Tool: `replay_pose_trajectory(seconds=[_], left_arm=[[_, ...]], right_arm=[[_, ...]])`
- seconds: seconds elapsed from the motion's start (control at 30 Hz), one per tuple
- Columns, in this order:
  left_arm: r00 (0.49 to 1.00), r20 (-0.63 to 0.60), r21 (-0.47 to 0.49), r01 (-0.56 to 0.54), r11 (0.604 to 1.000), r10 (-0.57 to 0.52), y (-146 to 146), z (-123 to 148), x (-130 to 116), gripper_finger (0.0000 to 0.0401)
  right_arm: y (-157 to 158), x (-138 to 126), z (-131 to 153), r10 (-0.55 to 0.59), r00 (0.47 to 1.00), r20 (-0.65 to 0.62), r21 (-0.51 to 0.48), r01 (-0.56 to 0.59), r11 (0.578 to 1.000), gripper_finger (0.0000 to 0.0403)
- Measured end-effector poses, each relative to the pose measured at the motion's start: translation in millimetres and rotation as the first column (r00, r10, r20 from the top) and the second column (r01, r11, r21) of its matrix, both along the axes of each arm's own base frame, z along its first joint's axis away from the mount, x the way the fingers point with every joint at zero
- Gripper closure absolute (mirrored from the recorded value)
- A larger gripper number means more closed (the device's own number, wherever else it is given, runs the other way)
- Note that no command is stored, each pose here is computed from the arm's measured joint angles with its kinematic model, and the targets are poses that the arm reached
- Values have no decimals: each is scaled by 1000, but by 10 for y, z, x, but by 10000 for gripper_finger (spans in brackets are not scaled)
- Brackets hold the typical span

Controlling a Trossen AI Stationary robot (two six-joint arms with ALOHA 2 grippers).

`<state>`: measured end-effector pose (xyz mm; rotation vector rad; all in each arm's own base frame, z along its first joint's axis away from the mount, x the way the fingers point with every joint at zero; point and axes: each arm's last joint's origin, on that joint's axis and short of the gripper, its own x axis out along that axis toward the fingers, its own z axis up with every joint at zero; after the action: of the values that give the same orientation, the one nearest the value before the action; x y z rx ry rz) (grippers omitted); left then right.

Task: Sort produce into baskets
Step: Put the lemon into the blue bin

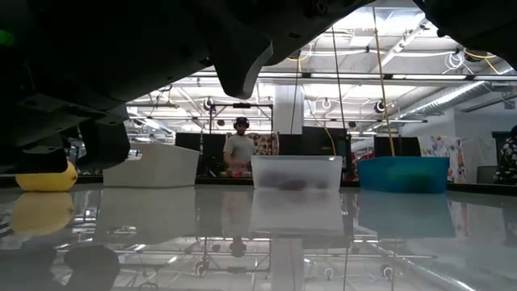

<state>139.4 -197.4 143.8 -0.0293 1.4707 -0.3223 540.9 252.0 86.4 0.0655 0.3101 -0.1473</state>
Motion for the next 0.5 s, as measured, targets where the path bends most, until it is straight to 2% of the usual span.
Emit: replay_pose_trajectory(seconds=[0.1, 0.27, 0.5], left_arm=[[1000, 7, -15, 1, 1000, -1, 3, 2, 31, 237], [1000, 9, -34, -18, 999, 18, 22, 13, 79, 237], [999, 13, -60, -49, 997, 50, 58, 21, 161, 237]], right_arm=[[3, 1, 1, 7, 1000, 0, 4, -7, 1000, 148], [23, 14, 5, 120, 993, -3, 87, -119, 989, 148], [-135, 78, -16, 95, 995, -27, 162, -90, 983, 140]])
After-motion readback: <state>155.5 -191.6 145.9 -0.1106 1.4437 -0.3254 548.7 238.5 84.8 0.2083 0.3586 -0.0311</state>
